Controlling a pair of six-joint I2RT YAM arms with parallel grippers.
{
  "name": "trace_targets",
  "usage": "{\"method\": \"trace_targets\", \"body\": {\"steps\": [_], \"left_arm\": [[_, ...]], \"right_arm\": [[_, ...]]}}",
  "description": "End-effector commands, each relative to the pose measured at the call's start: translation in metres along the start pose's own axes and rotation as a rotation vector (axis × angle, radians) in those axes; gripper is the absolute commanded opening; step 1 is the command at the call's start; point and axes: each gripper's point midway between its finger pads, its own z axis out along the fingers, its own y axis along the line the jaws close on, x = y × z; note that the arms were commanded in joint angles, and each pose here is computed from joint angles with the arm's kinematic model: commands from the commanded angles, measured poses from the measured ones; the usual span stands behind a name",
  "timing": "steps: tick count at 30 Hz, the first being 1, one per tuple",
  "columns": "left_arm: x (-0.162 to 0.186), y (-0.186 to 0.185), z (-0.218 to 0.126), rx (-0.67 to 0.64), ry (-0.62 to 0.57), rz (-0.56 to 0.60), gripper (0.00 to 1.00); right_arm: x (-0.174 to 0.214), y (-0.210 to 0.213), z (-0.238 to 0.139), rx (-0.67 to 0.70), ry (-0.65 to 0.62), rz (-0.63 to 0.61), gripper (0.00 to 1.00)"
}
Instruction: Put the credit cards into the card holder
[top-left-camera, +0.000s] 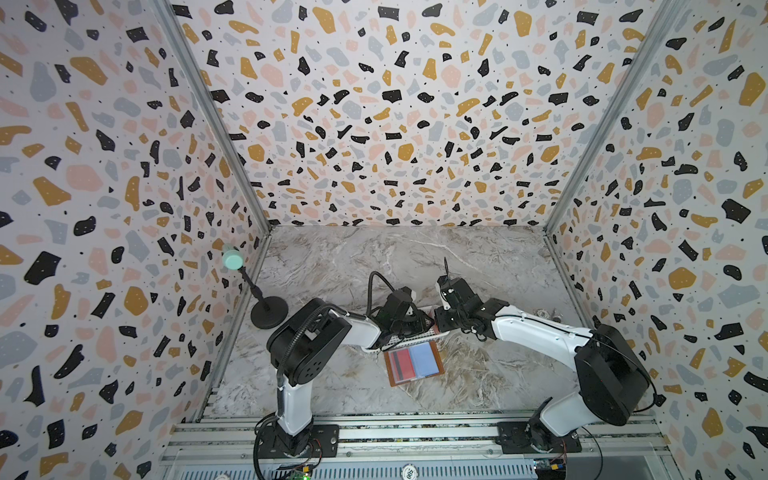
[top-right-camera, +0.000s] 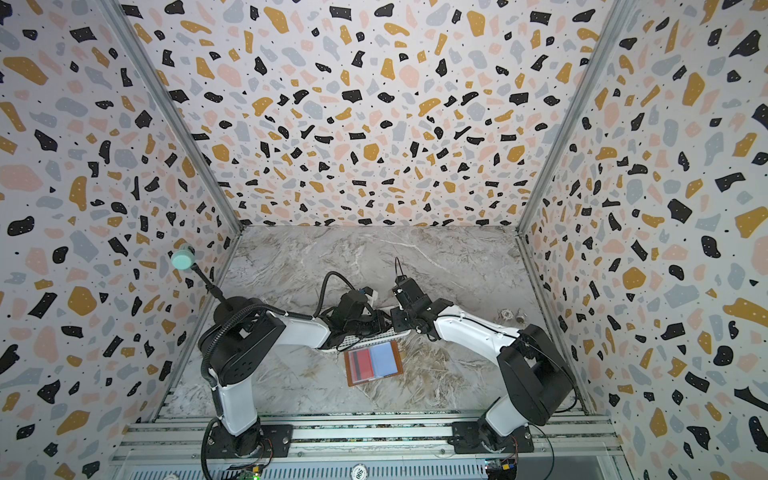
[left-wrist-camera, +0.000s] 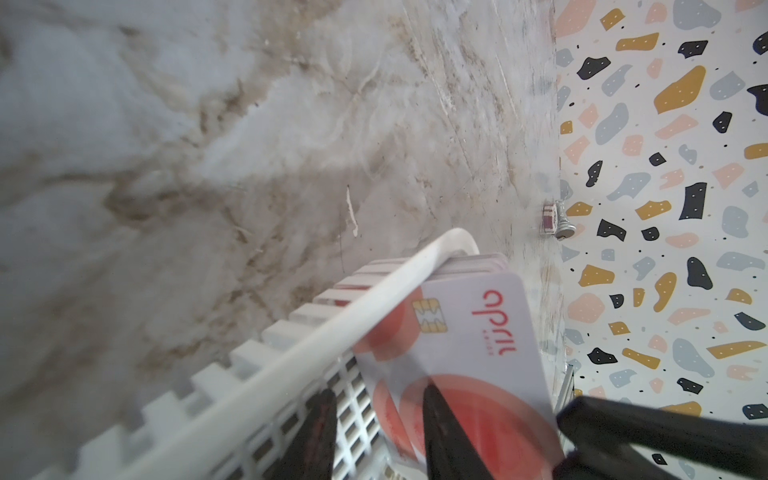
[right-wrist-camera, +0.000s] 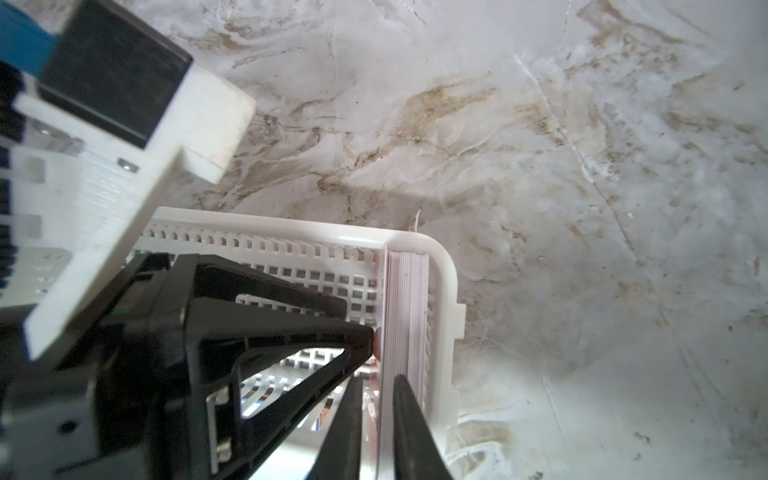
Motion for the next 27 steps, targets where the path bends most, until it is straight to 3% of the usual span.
{"method": "trace_targets", "body": {"steps": [1, 16, 27], "left_arm": [[0.018, 0.029, 0.005, -0.091, 0.057, -0.029, 0.37], [0.014, 0.021, 0.001, -0.080, 0.047, -0.018, 0.37], [0.002, -0.008, -0.033, -0.029, -0.010, 0.046, 0.38]], "right_arm": [[-0.001, 0.004, 0.000, -0.014, 0.000, 0.001, 0.15], [0.000, 0.007, 0.003, -0.012, 0.009, -0.001, 0.00], [-0.012, 0.012, -0.019, -0.052, -0.058, 0.055, 0.00]]}}
